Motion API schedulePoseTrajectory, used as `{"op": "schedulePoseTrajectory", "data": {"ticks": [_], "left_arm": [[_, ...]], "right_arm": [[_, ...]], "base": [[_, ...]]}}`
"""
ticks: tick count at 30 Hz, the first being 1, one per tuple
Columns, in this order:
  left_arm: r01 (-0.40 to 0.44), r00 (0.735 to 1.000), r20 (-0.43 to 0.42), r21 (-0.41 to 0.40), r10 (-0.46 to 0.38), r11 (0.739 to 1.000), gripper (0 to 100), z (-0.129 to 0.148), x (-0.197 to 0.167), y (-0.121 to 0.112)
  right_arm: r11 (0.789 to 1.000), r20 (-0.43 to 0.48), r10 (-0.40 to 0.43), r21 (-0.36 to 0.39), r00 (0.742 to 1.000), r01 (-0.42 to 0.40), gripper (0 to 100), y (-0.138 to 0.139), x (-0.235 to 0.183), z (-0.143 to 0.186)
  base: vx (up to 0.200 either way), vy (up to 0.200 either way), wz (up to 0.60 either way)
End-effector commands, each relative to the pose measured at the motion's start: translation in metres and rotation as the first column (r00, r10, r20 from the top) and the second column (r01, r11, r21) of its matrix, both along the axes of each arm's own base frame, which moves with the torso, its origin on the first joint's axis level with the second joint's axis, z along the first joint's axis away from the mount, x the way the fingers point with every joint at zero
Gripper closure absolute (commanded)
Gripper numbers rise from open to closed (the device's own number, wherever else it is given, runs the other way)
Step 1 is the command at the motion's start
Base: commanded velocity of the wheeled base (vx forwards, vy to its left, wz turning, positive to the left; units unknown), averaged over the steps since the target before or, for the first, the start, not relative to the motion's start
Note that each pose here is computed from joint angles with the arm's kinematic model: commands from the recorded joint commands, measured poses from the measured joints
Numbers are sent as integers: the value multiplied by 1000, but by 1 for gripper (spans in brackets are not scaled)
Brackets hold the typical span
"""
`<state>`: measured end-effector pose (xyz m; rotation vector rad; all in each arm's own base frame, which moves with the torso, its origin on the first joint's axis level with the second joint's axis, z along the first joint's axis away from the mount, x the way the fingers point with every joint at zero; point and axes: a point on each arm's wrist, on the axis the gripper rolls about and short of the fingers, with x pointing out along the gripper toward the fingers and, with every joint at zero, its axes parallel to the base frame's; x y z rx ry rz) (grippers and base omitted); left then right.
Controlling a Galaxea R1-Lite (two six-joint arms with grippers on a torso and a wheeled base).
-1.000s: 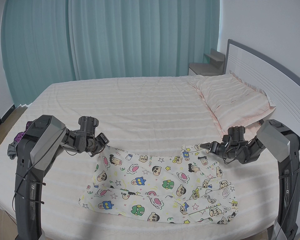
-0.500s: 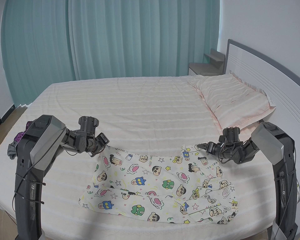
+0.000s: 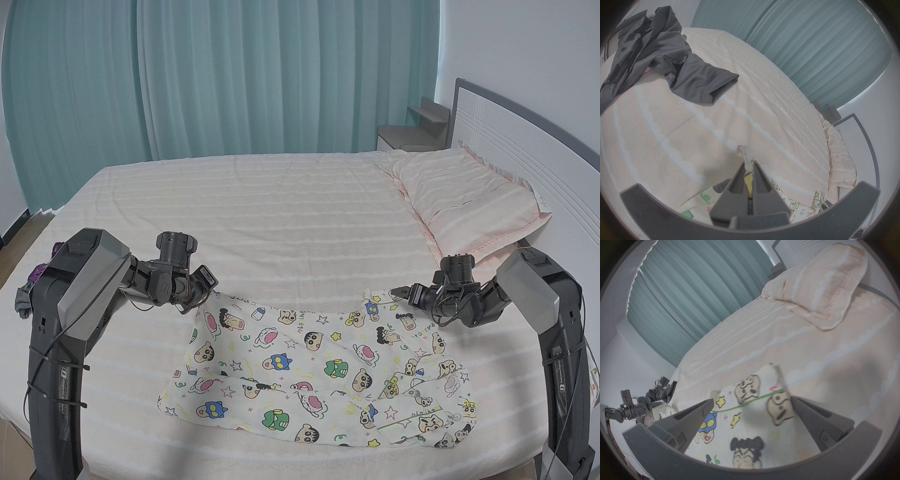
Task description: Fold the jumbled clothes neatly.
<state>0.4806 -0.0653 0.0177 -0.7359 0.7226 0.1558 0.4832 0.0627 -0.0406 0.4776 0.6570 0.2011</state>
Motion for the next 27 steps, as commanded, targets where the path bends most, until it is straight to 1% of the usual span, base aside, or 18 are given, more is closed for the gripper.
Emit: {"op": "schedulePoseTrajectory", "data": {"ticks": [1,2,9,13,15,18,19,23,27], "left_arm": [[1,1000,-2,0,-1,1000,100,1,-1,0],[-1,1000,-2,0,1,1000,100,1,-1,1],[-1,1000,-3,0,1,1000,100,1,-1,1],[-1,1000,-1,1,1,1000,100,1,-1,1],[-4,1000,0,2,4,1000,100,2,-1,2],[-4,1000,2,1,4,1000,100,2,-1,2],[-4,1000,14,0,4,1000,100,8,-2,2],[-7,1000,29,-1,7,1000,100,16,-2,3],[-9,999,45,-2,9,1000,100,21,-2,5]], "right_arm": [[1000,-14,18,-9,1000,-18,0,13,5,-16],[1000,-11,19,-8,1000,-19,100,14,6,-14],[1000,-14,19,-18,1000,-20,100,12,7,-14],[1000,-2,5,-16,1000,-5,100,5,8,-11],[1000,14,-14,-11,1000,14,100,-3,10,-7],[1000,16,-19,-10,1000,19,100,-5,10,-6],[999,28,-35,3,999,35,100,-12,8,3],[997,59,-66,45,996,63,100,-19,3,23],[993,94,-94,76,991,87,100,-29,4,34]], "base": [[0,0,0],[0,0,0],[0,0,0],[0,0,0],[0,0,0],[0,0,0],[0,0,0],[0,0,0],[0,0,0]]}}
